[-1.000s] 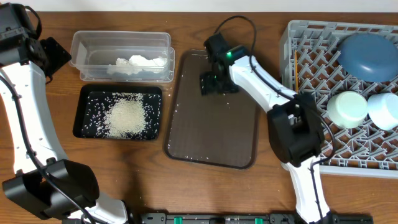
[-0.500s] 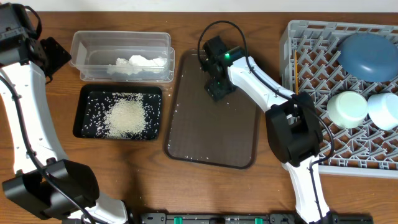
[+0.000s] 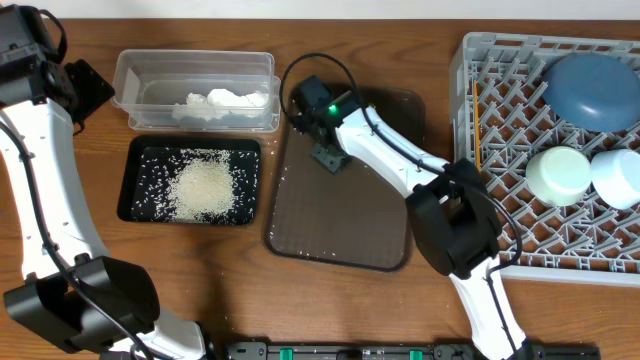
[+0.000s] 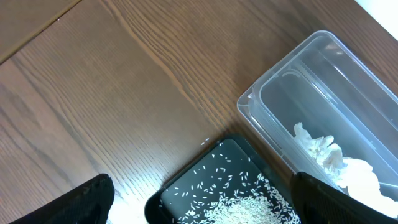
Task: Sort waste into correct bins and load items into the dishwasher rack
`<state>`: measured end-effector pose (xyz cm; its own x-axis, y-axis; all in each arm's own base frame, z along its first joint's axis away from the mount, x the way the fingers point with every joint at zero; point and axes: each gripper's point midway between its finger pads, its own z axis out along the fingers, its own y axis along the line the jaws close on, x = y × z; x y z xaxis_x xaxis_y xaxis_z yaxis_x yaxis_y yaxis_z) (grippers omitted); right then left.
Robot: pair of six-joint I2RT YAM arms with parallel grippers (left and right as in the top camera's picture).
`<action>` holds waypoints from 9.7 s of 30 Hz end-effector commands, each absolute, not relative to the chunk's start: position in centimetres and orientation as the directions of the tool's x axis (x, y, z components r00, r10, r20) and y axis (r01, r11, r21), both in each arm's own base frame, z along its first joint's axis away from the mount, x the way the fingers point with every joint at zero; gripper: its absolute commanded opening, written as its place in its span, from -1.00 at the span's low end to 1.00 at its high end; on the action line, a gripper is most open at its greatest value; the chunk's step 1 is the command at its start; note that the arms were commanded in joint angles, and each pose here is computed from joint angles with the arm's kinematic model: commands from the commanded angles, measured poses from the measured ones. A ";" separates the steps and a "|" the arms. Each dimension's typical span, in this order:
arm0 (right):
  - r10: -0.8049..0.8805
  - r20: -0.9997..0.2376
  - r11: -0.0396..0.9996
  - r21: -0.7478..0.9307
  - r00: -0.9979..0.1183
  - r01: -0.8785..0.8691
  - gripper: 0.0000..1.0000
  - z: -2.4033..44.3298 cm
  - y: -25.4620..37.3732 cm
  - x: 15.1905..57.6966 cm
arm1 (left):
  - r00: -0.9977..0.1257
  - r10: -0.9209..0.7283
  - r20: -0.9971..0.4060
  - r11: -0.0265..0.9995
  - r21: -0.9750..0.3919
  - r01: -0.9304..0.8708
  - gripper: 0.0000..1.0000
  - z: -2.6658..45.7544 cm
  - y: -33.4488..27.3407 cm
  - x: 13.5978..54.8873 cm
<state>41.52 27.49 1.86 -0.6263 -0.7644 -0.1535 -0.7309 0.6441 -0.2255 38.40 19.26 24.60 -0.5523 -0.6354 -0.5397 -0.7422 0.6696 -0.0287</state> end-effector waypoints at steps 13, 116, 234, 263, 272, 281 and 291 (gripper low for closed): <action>-0.727 -0.072 0.661 -0.339 -0.683 -0.669 -0.55 -0.8 24.5 42.9 | -0.545 -0.636 -0.547 0.661 -0.022 -0.750 0.85 24.9 19.6 38.2; -0.022 -0.357 0.998 0.045 -0.934 -0.041 0.98 26.3 10.5 43.1 | -0.545 -0.636 -0.547 0.662 -0.023 -0.750 0.86 24.9 19.6 38.2; -0.092 -0.994 0.973 -0.076 -0.062 -0.217 0.99 16.2 4.5 24.0 | -0.545 -0.636 -0.547 0.662 -0.023 -0.750 0.85 24.9 19.6 38.2; -0.099 -0.994 0.983 -0.090 -0.053 -0.159 0.98 15.8 3.3 24.4 | -0.545 -0.636 -0.547 0.662 -0.023 -0.750 0.85 24.9 19.6 38.2; -0.099 -0.994 0.983 -0.090 -0.053 -0.160 0.99 15.8 3.3 24.4 | -0.545 -0.636 -0.547 0.662 -0.023 -0.750 0.85 24.9 19.6 38.2; -0.099 -0.994 0.983 -0.090 -0.053 -0.160 0.98 15.8 3.3 24.4 | -0.545 -0.636 -0.547 0.662 -0.023 -0.750 0.85 24.9 19.6 38.2; -0.099 -0.994 0.983 -0.090 -0.053 -0.160 0.98 15.8 3.3 24.4 | -0.595 -0.696 -0.402 0.666 -0.052 -0.744 0.85 22.6 17.0 36.3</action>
